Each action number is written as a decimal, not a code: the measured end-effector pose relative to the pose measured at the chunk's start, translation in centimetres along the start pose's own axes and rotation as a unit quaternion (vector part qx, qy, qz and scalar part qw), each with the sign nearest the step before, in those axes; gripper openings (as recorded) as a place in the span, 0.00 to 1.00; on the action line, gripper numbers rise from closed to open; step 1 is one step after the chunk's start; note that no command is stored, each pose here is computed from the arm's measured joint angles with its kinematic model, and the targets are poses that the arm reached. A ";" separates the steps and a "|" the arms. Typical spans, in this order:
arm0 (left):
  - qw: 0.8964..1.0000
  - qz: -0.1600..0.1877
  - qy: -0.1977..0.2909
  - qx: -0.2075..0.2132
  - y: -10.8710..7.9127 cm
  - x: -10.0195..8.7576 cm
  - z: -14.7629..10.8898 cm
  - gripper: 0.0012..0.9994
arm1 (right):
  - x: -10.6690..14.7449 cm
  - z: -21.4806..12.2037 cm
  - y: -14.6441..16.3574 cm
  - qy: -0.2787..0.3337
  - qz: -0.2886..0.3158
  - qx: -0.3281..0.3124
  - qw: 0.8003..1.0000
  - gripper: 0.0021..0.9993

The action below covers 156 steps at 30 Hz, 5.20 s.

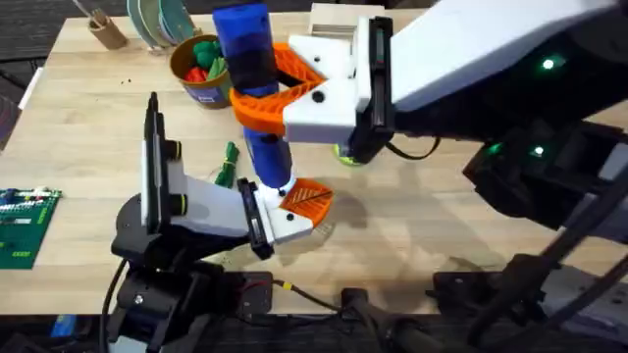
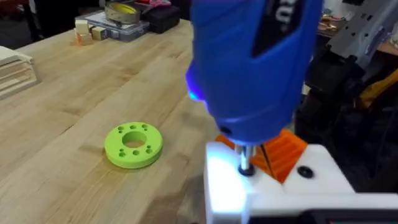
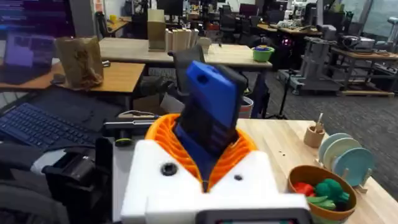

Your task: Pick up the gripper from the table and insert it into the empty holder that is missing its gripper. Then pick up a screw, insert it into the mounting hole, and use the screwdriver to tighten it. Finally, clean up the table by picking up the vegetable and placing it into the bucket.

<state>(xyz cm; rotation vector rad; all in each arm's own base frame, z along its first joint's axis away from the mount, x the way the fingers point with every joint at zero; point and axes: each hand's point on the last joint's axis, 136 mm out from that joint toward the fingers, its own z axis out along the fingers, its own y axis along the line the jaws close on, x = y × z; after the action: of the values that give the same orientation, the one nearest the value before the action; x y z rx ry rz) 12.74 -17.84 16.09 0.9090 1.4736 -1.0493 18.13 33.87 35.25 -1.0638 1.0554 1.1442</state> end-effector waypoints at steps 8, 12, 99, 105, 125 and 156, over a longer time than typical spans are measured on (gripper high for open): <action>1.000 0.000 0.000 0.000 0.0 0.0 0.0 0.00 | 0.0 0.0 0.0 0.000 0.000 0.000 1.000 0.03; 1.000 0.000 0.000 0.000 0.0 0.0 0.0 0.00 | 0.1 0.0 0.0 0.002 0.001 0.000 1.000 0.03; 1.000 -0.007 0.000 0.003 -0.1 0.0 0.0 0.00 | -2.0 -4.2 -3.7 0.015 -0.062 0.090 0.994 0.03; 1.000 -0.007 0.000 0.003 -0.1 0.0 0.0 0.00 | 4.8 -9.3 -12.6 0.177 -0.136 0.273 0.936 0.03; 1.000 -0.007 0.000 0.003 -0.1 0.0 0.0 0.00 | 20.6 -27.6 -23.8 0.613 -0.274 0.356 0.650 0.03; 1.000 -0.004 0.000 0.003 -0.1 0.0 0.0 0.35 | 26.5 -30.1 -23.5 0.679 -0.203 0.360 0.606 0.98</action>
<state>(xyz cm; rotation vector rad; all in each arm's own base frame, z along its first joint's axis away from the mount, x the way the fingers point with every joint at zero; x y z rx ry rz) 12.63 -17.88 16.10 0.9089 1.4761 -1.0597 41.71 6.33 6.24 -1.2935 1.9996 -0.7777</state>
